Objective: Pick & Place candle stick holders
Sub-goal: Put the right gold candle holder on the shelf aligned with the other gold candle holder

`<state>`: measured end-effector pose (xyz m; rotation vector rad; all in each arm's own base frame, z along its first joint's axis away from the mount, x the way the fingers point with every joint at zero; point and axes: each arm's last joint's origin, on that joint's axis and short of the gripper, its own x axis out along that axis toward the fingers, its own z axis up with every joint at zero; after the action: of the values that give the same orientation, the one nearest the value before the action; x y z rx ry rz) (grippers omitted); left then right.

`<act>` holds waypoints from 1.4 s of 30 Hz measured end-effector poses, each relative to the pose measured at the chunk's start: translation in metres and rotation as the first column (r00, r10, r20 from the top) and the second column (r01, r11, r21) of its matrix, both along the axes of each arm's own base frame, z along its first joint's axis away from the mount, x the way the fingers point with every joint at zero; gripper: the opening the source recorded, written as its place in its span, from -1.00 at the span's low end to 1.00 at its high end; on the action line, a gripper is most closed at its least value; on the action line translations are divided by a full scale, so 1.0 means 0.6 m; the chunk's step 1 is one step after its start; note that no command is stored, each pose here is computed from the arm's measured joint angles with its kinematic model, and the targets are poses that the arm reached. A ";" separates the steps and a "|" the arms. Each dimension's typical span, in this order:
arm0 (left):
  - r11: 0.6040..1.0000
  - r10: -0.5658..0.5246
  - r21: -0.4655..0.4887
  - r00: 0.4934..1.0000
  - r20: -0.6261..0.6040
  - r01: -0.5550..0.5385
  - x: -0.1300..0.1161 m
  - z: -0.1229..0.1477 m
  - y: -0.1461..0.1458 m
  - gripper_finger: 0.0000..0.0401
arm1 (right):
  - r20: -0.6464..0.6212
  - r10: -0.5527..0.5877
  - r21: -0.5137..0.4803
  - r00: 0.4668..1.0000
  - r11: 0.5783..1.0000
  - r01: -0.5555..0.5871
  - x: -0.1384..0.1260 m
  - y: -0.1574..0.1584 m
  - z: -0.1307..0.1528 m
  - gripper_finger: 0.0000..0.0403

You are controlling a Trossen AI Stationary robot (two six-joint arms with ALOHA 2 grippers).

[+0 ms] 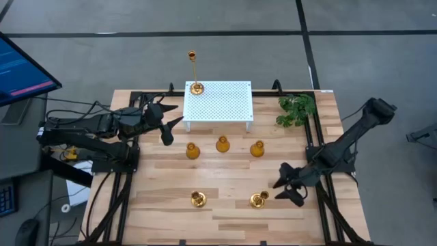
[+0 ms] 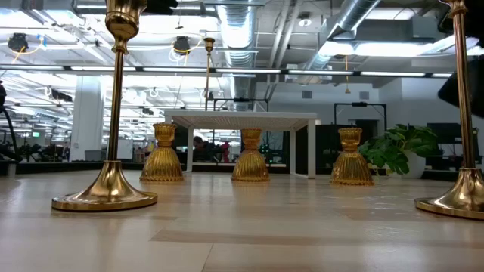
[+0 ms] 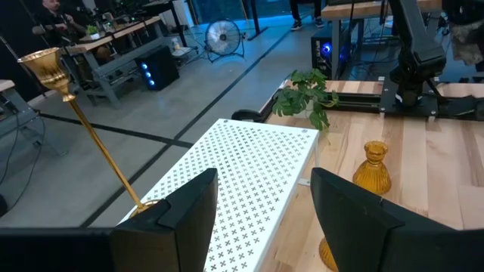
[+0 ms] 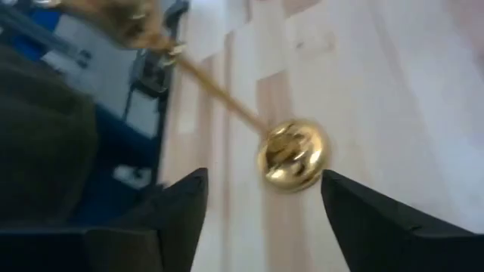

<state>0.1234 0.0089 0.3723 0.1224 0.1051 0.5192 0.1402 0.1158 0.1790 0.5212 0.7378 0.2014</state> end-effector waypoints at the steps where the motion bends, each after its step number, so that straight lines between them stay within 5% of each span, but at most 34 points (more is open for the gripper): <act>1: 1.000 0.000 0.000 1.000 0.001 0.000 0.000 0.000 0.000 0.07 | 0.015 -0.005 -0.029 1.000 1.000 0.006 0.000 0.000 -0.007 0.27; 9: 1.000 0.020 0.001 1.000 0.010 -0.020 0.000 0.002 0.001 0.07 | 0.142 0.060 -0.167 0.988 0.985 -0.036 0.011 0.015 -0.041 0.24; 35: 0.996 0.086 0.004 0.996 0.025 -0.086 -0.002 0.004 0.004 0.07 | 0.284 0.093 -0.200 0.954 0.979 -0.035 0.072 0.040 -0.088 0.21; 42: 0.996 0.086 0.004 0.996 0.025 -0.086 -0.002 0.004 0.004 0.07 | 0.288 0.098 -0.197 0.953 0.980 -0.041 0.070 0.042 -0.086 -0.03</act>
<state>0.1224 0.0111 0.3747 0.1165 0.0847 0.6071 0.1824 0.1408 0.1274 0.2751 0.4751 0.2666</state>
